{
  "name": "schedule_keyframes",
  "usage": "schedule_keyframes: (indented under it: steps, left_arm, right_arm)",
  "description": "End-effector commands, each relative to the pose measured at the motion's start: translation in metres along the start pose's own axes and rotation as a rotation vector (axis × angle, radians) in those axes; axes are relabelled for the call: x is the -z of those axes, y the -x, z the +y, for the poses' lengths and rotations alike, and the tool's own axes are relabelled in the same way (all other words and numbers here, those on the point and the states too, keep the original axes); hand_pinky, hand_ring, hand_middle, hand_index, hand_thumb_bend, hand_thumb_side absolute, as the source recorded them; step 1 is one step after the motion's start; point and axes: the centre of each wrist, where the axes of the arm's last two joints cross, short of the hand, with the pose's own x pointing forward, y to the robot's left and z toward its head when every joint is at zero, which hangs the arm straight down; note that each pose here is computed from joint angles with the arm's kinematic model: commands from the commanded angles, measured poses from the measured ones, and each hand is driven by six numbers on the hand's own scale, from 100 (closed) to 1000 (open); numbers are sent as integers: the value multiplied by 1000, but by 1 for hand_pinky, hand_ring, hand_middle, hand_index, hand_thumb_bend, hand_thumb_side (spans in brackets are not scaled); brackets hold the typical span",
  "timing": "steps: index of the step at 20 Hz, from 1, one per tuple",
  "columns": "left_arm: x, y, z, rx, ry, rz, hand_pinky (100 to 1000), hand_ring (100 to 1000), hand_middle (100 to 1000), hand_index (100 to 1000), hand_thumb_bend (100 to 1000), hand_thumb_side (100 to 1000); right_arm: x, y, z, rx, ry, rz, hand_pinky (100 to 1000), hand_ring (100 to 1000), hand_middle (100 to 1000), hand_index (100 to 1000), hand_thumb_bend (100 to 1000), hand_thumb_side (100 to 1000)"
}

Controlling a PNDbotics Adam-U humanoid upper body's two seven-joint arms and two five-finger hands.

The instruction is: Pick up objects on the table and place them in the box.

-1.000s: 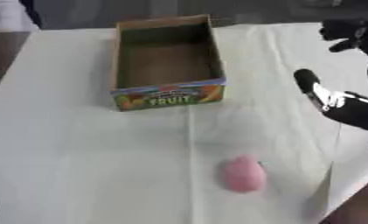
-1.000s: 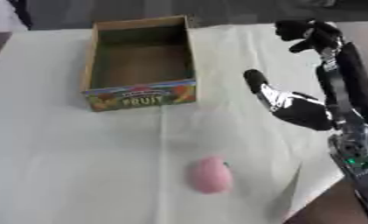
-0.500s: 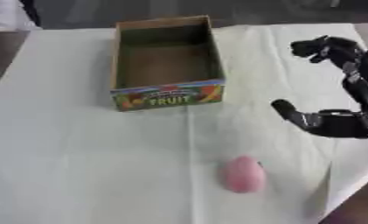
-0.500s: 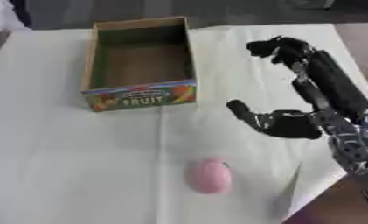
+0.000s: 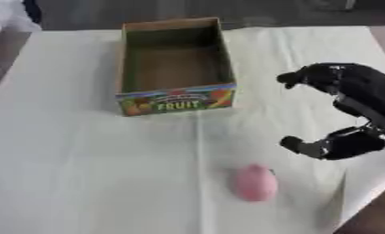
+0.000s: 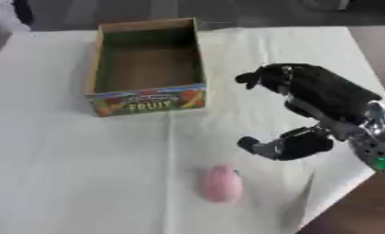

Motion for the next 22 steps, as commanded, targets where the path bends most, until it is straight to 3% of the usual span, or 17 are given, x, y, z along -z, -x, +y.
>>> schedule_keyframes:
  steps: [1,7,12,22]
  left_arm:
    - [5,-6,1,3,22,-30,710,657,621,802,100,700]
    - [5,-7,1,0,27,-29,710,656,621,802,100,696]
    - [5,-6,0,-1,31,-27,710,656,621,802,100,695]
    - [5,-6,0,-2,35,-24,710,656,621,802,100,696]
  right_arm:
    - [-2,0,-18,-28,-98,-7,704,783,740,951,476,563]
    - [5,-7,-16,5,-185,26,704,782,717,937,540,632]
    - [12,-15,-10,21,-268,48,714,792,709,925,597,564]
    - [25,-31,1,13,-377,42,722,802,701,910,602,462]
